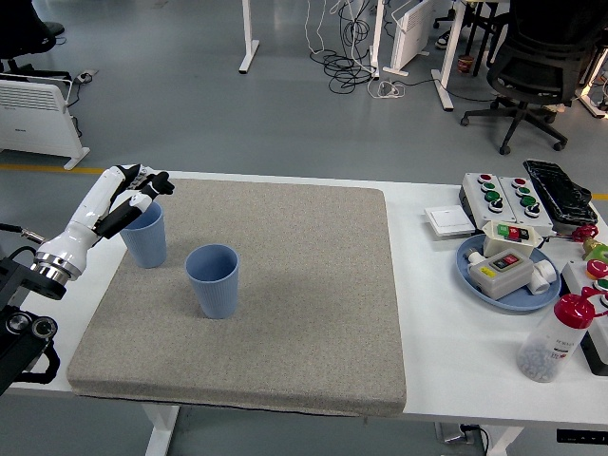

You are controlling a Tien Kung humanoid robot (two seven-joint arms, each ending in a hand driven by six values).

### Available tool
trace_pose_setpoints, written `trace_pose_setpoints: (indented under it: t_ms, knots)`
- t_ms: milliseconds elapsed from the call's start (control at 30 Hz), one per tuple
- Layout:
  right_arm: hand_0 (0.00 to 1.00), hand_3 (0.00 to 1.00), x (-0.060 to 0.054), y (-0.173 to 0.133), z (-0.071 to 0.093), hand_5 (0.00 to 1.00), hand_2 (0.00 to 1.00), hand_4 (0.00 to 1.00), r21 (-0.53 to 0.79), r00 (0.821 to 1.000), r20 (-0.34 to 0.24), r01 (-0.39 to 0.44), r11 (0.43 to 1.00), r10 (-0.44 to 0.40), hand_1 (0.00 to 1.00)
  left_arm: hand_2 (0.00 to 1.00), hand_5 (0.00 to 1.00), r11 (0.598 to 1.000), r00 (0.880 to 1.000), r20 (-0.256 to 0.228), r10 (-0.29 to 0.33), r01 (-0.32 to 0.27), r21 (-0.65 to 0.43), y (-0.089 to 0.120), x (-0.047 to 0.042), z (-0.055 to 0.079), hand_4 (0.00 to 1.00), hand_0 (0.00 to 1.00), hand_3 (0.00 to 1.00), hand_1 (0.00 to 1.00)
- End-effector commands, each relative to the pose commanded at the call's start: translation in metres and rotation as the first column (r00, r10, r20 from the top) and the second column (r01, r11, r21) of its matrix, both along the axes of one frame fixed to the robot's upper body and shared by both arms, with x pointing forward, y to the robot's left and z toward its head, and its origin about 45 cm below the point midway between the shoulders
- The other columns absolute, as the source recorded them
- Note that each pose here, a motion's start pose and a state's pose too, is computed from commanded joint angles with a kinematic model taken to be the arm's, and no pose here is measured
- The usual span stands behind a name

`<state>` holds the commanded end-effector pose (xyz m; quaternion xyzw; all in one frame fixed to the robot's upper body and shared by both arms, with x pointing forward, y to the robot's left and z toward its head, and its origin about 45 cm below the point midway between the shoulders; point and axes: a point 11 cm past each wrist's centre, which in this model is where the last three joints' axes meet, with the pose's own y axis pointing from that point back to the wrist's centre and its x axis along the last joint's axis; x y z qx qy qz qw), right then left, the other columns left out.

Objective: Push cup pick cup insert cup

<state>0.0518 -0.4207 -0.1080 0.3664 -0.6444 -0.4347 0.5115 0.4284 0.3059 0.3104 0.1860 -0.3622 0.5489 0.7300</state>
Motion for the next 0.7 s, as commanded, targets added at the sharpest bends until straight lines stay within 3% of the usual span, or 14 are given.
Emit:
trace_pose_setpoints:
  t_ms: [100, 133, 267, 367, 467, 600, 700]
  knots:
    - [0.749, 0.581, -0.002, 0.0, 0.0, 0.504, 0.705, 0.094, 0.0, 1.0, -0.006, -0.001, 1.0, 0.001, 0.692, 0.87, 0.754, 0.979, 0.995, -0.054, -0.081, 0.09, 0.183, -0.025, 0.007, 0.006, 0.996, 0.825, 0.866, 0.854]
    - [0.749, 0.582, -0.003, 0.001, -0.001, 0.501, 0.705, 0.094, 0.0, 1.0, -0.009, -0.003, 1.0, 0.003, 0.693, 0.998, 0.602, 0.961, 0.992, -0.078, -0.101, 0.117, 0.249, -0.033, 0.0098, 0.006, 0.998, 0.946, 0.998, 0.974]
    - [0.749, 0.582, -0.004, 0.001, -0.001, 0.501, 0.705, 0.094, -0.002, 1.0, -0.013, -0.007, 1.0, 0.007, 0.693, 0.998, 0.602, 0.841, 0.968, -0.194, -0.158, 0.235, 0.487, -0.063, 0.017, -0.002, 0.998, 0.946, 0.998, 0.974]
    - [0.748, 0.581, -0.004, 0.0, 0.0, 0.503, 0.699, 0.095, -0.006, 1.0, -0.011, -0.004, 1.0, 0.004, 0.692, 0.998, 0.537, 0.756, 0.944, -0.293, -0.151, 0.301, 0.581, -0.076, 0.0191, -0.014, 0.998, 0.962, 0.998, 0.992]
    - [0.748, 0.581, -0.004, 0.0, 0.0, 0.503, 0.699, 0.095, -0.006, 1.0, -0.008, 0.002, 1.0, -0.003, 0.692, 0.998, 0.537, 0.708, 0.928, -0.353, -0.116, 0.326, 0.626, -0.079, 0.0212, -0.023, 0.998, 0.962, 0.998, 0.992]
    - [0.749, 0.582, -0.003, 0.0, 0.0, 0.501, 0.694, 0.095, -0.008, 1.0, -0.005, 0.002, 1.0, -0.002, 0.693, 0.998, 0.503, 0.659, 0.917, -0.394, -0.065, 0.336, 0.673, -0.076, 0.0241, -0.03, 0.998, 0.96, 0.998, 0.995]
    - [0.749, 0.582, -0.003, -0.001, 0.0, 0.501, 0.694, 0.095, -0.008, 1.0, -0.003, 0.004, 1.0, -0.004, 0.693, 0.998, 0.503, 0.637, 0.92, -0.389, -0.04, 0.323, 0.7, -0.072, 0.0264, -0.03, 0.998, 0.96, 0.998, 0.995]
